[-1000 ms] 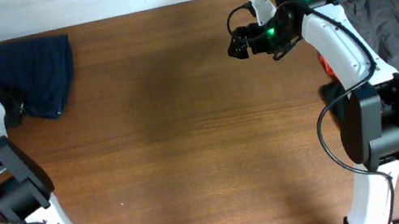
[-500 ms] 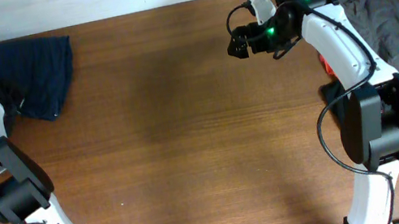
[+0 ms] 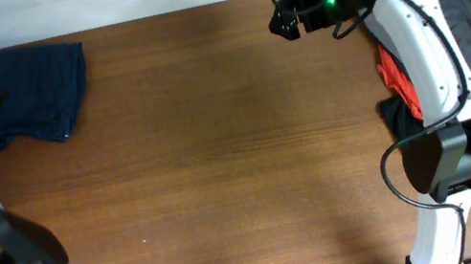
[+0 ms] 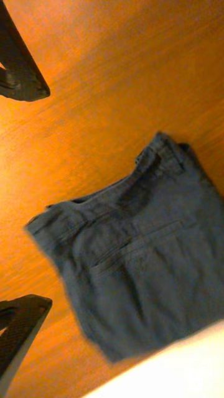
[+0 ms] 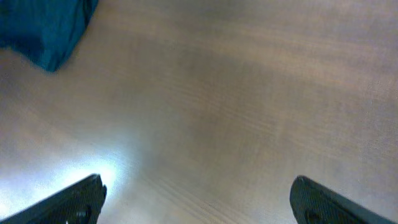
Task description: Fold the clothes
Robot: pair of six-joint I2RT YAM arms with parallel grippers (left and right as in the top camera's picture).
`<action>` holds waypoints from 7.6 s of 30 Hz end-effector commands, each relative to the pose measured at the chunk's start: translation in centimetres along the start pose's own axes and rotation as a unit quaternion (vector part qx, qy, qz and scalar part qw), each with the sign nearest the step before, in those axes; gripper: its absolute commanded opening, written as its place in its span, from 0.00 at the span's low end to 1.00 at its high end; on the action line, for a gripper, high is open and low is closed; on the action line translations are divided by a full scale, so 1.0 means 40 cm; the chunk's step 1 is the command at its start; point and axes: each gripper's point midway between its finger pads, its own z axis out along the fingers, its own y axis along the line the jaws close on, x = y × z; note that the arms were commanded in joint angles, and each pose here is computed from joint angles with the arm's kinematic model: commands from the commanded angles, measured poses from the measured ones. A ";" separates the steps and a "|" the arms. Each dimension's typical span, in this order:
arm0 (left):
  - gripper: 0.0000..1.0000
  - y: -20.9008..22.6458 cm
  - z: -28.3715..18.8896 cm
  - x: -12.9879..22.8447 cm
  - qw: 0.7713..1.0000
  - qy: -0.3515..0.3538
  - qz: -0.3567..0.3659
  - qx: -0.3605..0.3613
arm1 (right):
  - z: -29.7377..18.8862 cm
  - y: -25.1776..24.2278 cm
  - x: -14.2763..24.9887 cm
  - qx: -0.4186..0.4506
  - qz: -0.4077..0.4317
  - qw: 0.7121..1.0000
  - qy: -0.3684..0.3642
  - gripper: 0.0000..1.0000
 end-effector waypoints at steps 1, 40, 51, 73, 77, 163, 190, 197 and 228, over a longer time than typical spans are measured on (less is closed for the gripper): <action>0.99 -0.054 -0.167 0.019 0.996 -0.018 0.069 0.052 | -0.125 0.057 -0.034 0.006 -0.046 0.998 -0.034 0.99; 0.99 -0.287 -0.429 0.167 0.956 -0.059 0.215 0.194 | -0.865 0.341 0.203 0.153 -0.161 0.930 -0.291 0.99; 0.99 -0.286 -0.428 0.170 0.956 -0.057 0.215 0.192 | -0.689 0.251 0.253 0.164 -0.204 0.867 -0.423 0.99; 0.99 -0.283 -0.427 0.172 0.956 -0.054 0.215 0.191 | -0.246 0.041 0.600 0.172 -0.217 0.837 -0.473 0.99; 0.99 -0.283 -0.427 0.172 0.956 -0.054 0.215 0.191 | -0.200 0.017 0.616 0.173 -0.216 0.836 -0.474 0.99; 0.99 0.029 -0.333 0.705 0.732 -0.404 0.425 0.345 | -0.160 -0.053 0.647 0.217 -0.177 0.853 -0.440 0.99; 0.99 0.106 -0.309 0.719 0.749 -0.422 0.407 0.308 | -0.160 -0.053 0.647 0.217 -0.177 0.853 -0.440 0.99; 0.99 0.106 -0.309 0.719 0.749 -0.422 0.407 0.308 | -0.160 -0.053 0.647 0.217 -0.177 0.853 -0.440 0.99; 0.99 0.106 -0.309 0.719 0.749 -0.422 0.407 0.308 | -0.160 -0.053 0.647 0.217 -0.177 0.853 -0.440 0.98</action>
